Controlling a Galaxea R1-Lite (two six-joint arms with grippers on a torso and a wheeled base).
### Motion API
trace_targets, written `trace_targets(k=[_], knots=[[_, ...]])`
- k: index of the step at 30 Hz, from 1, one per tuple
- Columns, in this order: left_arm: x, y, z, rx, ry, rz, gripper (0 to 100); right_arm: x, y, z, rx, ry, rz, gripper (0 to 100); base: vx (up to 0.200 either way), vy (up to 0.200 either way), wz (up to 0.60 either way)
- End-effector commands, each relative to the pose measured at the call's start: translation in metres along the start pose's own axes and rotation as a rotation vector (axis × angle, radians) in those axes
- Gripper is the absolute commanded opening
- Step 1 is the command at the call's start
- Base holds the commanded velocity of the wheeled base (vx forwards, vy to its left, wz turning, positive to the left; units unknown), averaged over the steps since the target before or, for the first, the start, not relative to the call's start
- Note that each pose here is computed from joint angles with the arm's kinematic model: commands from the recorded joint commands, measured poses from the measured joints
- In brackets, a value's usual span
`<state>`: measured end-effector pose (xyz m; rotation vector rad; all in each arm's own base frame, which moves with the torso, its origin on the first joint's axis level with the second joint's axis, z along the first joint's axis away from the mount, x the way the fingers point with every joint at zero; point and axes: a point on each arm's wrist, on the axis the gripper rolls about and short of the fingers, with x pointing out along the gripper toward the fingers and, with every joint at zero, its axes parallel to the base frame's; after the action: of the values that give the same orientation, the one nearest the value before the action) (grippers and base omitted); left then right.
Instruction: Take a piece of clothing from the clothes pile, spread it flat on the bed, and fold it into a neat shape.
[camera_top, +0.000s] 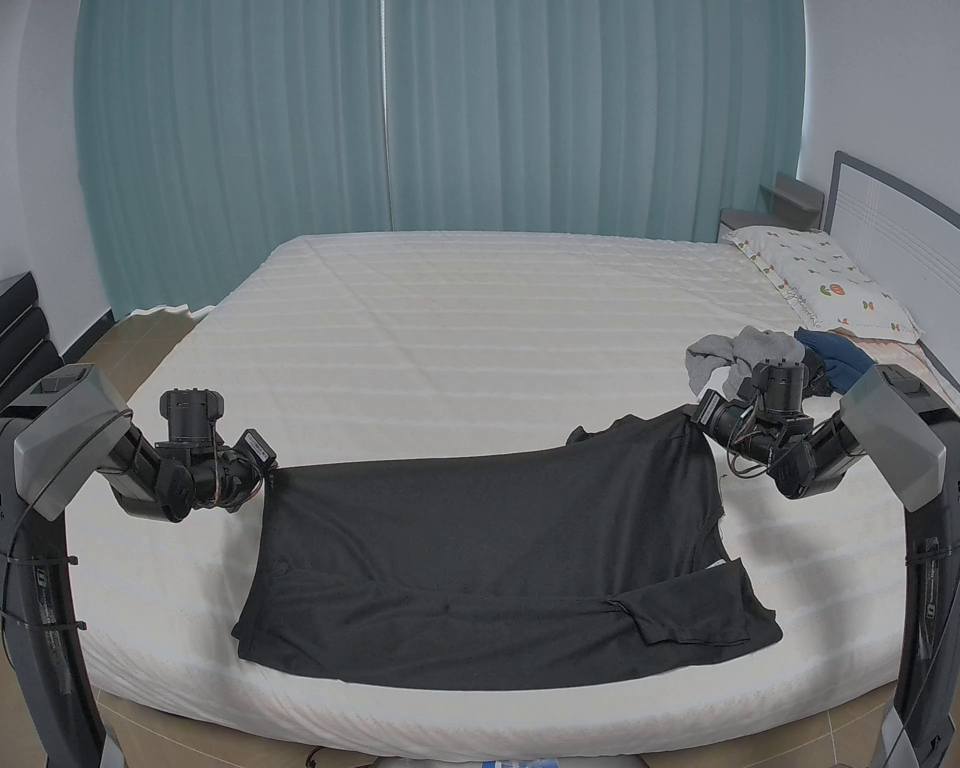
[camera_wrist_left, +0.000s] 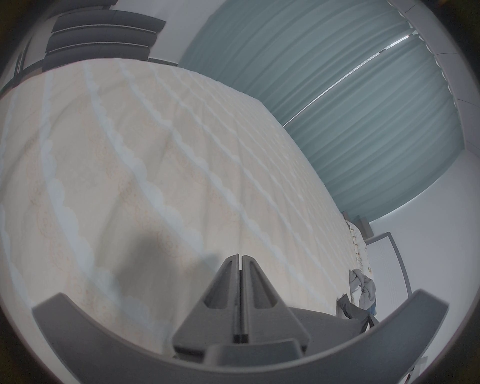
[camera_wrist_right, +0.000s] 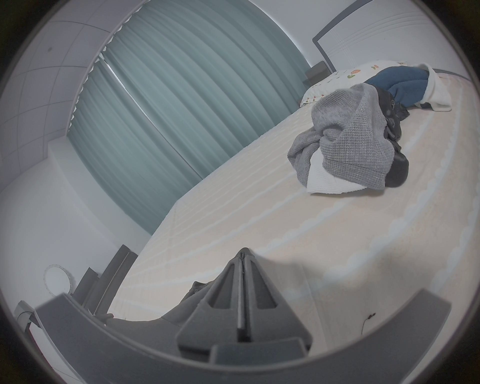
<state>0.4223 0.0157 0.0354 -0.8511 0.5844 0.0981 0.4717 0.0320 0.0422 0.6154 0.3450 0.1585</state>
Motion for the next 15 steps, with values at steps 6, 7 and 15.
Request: trace_targets(k=[6,7,15], knots=[[-0.018,-0.002,0.010,0.060,-0.058,-0.028,0,-0.004,0.005,-0.007,-0.003,0.010,0.005,0,0.000,0.000,0.00],[-0.020,-0.003,0.011,0.062,-0.061,-0.029,0,-0.003,0.005,-0.009,-0.005,0.012,0.006,0,0.000,0.000,0.00],[-0.024,-0.002,0.015,0.066,-0.076,-0.026,0,0.001,0.011,-0.010,-0.018,-0.030,0.029,0,0.000,0.000,0.00]])
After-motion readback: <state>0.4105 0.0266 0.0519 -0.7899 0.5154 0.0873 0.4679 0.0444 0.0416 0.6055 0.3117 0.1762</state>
